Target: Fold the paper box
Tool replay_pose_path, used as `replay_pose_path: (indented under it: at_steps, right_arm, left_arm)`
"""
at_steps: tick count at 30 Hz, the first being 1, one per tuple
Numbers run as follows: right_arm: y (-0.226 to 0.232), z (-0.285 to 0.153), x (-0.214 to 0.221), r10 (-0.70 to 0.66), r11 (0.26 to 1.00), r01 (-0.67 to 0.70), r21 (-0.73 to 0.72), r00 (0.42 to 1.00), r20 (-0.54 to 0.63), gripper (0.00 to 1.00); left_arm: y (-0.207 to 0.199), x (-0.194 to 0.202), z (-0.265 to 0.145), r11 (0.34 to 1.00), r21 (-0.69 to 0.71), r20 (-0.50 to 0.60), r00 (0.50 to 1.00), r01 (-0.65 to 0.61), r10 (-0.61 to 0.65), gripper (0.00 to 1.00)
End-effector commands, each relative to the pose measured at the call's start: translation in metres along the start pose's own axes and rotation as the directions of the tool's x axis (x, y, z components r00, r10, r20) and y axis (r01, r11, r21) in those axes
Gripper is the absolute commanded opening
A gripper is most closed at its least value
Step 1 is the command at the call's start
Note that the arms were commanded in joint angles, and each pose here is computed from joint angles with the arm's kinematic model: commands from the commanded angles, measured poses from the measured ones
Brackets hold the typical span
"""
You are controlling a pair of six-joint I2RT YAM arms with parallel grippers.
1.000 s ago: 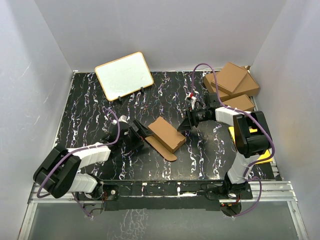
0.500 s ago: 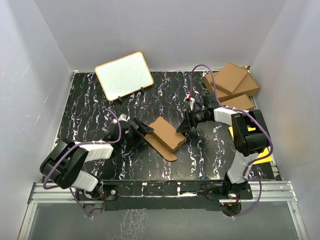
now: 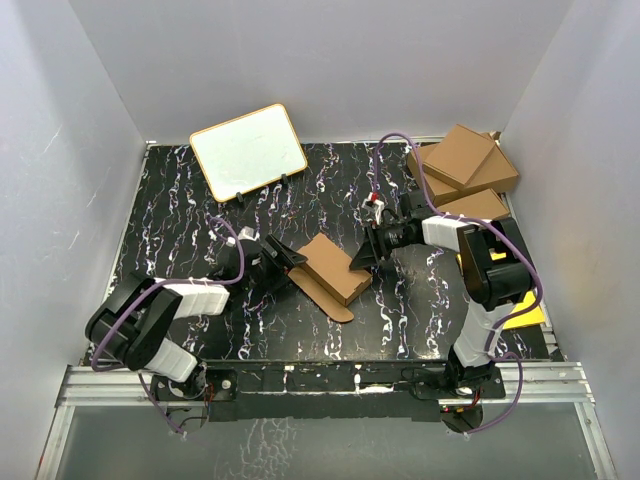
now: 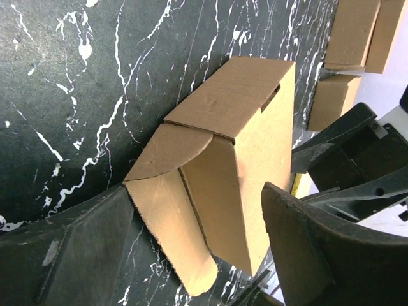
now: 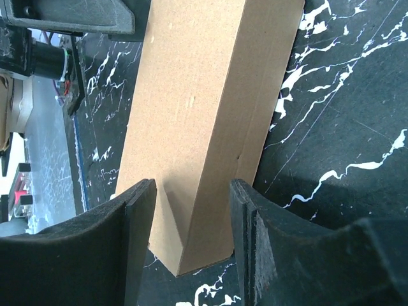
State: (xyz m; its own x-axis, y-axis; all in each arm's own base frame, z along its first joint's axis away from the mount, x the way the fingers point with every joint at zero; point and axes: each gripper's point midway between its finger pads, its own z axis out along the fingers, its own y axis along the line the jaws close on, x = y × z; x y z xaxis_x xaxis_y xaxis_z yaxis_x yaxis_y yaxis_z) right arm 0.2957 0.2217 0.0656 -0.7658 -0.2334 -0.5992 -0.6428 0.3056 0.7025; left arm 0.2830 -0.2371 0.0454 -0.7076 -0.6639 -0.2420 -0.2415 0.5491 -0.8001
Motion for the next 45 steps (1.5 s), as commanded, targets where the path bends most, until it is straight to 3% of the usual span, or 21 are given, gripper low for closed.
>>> replay_pose_path:
  at_steps: [1,25,38,45]
  right_arm:
    - [-0.001,0.005,-0.003,-0.030,1.000,0.030,-0.005,1.000,0.005,0.53]
    - [-0.001,0.012,0.003,-0.022,1.000,0.022,-0.009,0.999,-0.024,0.49]
    - [0.002,-0.002,-0.013,-0.063,0.998,0.063,0.008,0.998,0.010,0.56]
    - [0.004,-0.020,-0.026,-0.132,0.990,0.130,0.047,0.990,0.044,0.62]
  left_arm:
    - [0.006,-0.005,0.004,0.999,-0.036,0.014,1.000,-0.011,0.011,0.74]
    - [0.006,-0.002,0.015,0.999,-0.045,-0.018,0.999,-0.029,0.028,0.47]
    - [0.003,-0.007,-0.008,0.993,-0.069,-0.009,0.995,-0.099,0.099,0.72]
    - [-0.003,-0.012,-0.039,0.980,-0.074,0.003,0.983,-0.185,0.185,0.72]
